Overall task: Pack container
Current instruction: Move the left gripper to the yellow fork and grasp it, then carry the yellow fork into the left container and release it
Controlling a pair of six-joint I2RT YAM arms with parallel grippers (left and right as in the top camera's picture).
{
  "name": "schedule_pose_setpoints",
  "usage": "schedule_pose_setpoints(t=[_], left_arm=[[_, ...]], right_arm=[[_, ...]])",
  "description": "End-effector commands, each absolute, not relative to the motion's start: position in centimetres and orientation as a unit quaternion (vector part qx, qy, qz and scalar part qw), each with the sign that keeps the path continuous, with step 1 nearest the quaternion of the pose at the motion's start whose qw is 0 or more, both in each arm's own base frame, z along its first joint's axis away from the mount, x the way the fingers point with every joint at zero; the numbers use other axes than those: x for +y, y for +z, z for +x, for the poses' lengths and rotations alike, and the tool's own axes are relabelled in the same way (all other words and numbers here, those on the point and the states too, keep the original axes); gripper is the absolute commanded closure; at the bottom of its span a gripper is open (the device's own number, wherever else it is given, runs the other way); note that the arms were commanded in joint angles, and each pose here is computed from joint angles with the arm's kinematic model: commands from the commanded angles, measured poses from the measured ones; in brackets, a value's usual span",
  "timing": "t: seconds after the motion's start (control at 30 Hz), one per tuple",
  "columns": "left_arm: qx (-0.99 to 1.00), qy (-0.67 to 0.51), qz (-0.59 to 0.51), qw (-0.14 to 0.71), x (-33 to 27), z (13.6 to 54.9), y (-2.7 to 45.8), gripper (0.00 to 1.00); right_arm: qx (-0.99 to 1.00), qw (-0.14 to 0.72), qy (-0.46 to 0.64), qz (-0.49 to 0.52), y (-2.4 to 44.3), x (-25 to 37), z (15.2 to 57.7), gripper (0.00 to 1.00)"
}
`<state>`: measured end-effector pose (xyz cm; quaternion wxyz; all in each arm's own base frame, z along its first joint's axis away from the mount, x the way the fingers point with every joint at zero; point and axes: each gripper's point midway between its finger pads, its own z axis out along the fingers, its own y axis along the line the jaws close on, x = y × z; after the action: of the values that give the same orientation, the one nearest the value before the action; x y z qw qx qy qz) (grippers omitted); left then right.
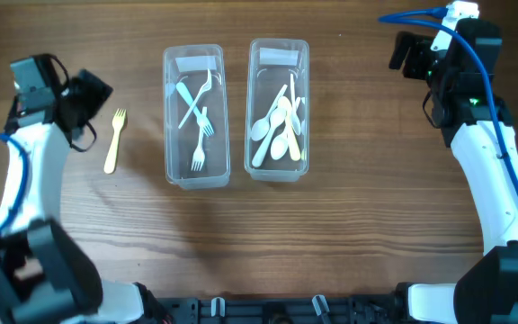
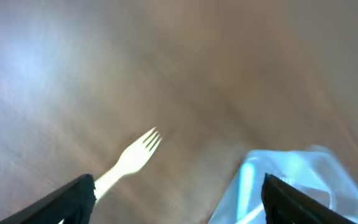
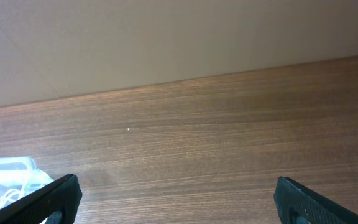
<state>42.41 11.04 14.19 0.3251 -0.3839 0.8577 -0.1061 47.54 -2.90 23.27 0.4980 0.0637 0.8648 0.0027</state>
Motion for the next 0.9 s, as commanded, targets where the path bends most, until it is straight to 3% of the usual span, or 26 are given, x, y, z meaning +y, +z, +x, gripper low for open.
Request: schedule_pose_setpoints(t=[0.0, 0.07, 0.47, 0.53, 0.87], left_arm=[[0.896, -0.042, -0.233, 0.376, 11.4, 42.9, 16.7, 0.22], [0.908, -0.027, -0.198, 0.368, 11.4, 42.9, 15.9, 0.28], [0.966, -0.005, -0.077, 0.248, 11.3, 42.9, 4.4, 0.26], [0.974, -0.010, 0.009, 0.225, 9.8, 42.7, 2.0, 0.38], [0.978, -0.004, 0.074, 0.194, 7.6, 42.8, -1.1, 0.38]], right_arm=[[0.860, 0.505, -0.006, 0.066, 24.0, -3.3, 47.5, 0.00], [0.861, 0.505, -0.006, 0.066, 23.9, -3.3, 47.5, 0.00], [0.861, 0.505, -0.006, 0.066, 23.9, -3.3, 47.5, 0.00], [0.861, 0.505, -0.006, 0.066, 23.9, -3.3, 47.5, 0.00], [0.861, 0.505, -0.007, 0.066, 23.9, -3.3, 47.5, 0.00]])
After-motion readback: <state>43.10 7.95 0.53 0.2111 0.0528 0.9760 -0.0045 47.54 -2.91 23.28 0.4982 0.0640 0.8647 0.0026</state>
